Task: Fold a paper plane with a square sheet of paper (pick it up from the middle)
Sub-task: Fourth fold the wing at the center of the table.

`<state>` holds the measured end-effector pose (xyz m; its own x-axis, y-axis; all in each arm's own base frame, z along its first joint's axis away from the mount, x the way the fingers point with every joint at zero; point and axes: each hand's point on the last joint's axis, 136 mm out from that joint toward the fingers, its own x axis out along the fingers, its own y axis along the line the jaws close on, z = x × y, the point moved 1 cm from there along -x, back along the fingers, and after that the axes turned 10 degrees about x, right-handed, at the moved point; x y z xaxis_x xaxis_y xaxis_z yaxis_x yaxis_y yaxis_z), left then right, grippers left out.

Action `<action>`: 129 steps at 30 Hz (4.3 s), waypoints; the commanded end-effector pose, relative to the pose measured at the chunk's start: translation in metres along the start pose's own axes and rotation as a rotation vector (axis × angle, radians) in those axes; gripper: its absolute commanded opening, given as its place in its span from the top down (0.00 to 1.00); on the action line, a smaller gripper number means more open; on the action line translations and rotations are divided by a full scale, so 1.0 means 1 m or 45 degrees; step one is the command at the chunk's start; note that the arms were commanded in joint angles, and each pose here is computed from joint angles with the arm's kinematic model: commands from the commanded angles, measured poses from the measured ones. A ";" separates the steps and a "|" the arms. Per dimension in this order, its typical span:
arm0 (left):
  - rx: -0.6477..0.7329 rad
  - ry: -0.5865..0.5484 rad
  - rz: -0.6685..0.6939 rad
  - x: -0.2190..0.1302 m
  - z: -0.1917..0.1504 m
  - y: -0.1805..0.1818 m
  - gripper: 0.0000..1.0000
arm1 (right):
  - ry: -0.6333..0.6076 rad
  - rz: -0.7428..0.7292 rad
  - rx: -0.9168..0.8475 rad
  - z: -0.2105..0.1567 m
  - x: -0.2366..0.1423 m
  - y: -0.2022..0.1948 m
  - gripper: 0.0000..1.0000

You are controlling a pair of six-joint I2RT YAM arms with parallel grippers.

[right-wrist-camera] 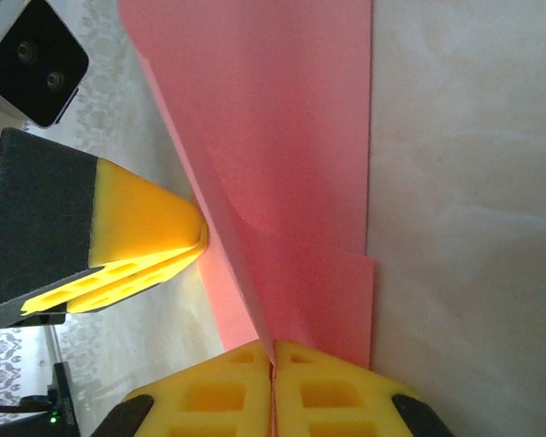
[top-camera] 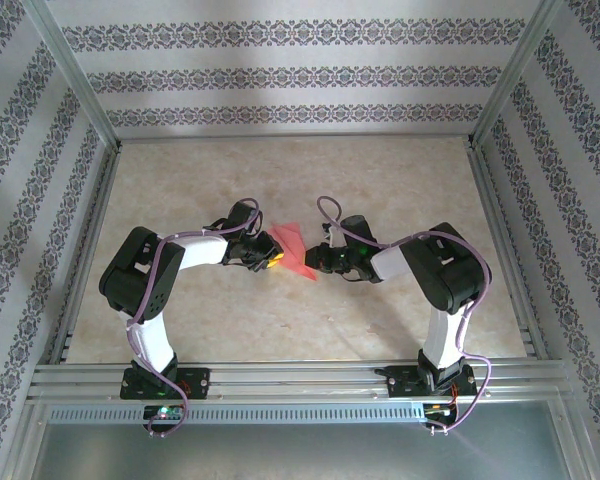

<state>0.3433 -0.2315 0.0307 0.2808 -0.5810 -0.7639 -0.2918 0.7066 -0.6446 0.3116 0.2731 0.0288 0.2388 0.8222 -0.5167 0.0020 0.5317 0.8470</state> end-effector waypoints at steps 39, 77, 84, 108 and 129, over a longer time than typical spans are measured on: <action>0.189 0.100 0.003 0.021 -0.004 -0.021 0.67 | 0.105 -0.023 0.127 -0.004 0.004 -0.016 0.83; 0.157 0.174 0.210 0.034 -0.013 0.012 0.56 | 0.076 -0.268 -0.107 -0.013 -0.013 0.006 0.70; 0.152 0.176 0.216 0.035 -0.013 0.014 0.56 | 0.100 -0.289 -0.109 -0.014 -0.006 0.002 0.80; 0.142 0.190 0.261 0.035 -0.016 0.022 0.57 | 0.180 -0.179 0.077 -0.020 -0.005 -0.020 0.90; 0.399 0.024 -0.066 -0.019 0.012 -0.071 0.56 | 0.213 -0.223 0.208 -0.024 -0.005 -0.045 0.93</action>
<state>0.3651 -0.2649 0.0519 0.2141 -0.5992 -0.7714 -0.0735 0.7776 -0.6244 0.2975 0.2650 0.0244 0.0822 0.8106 -0.5798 0.1052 0.5715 0.8138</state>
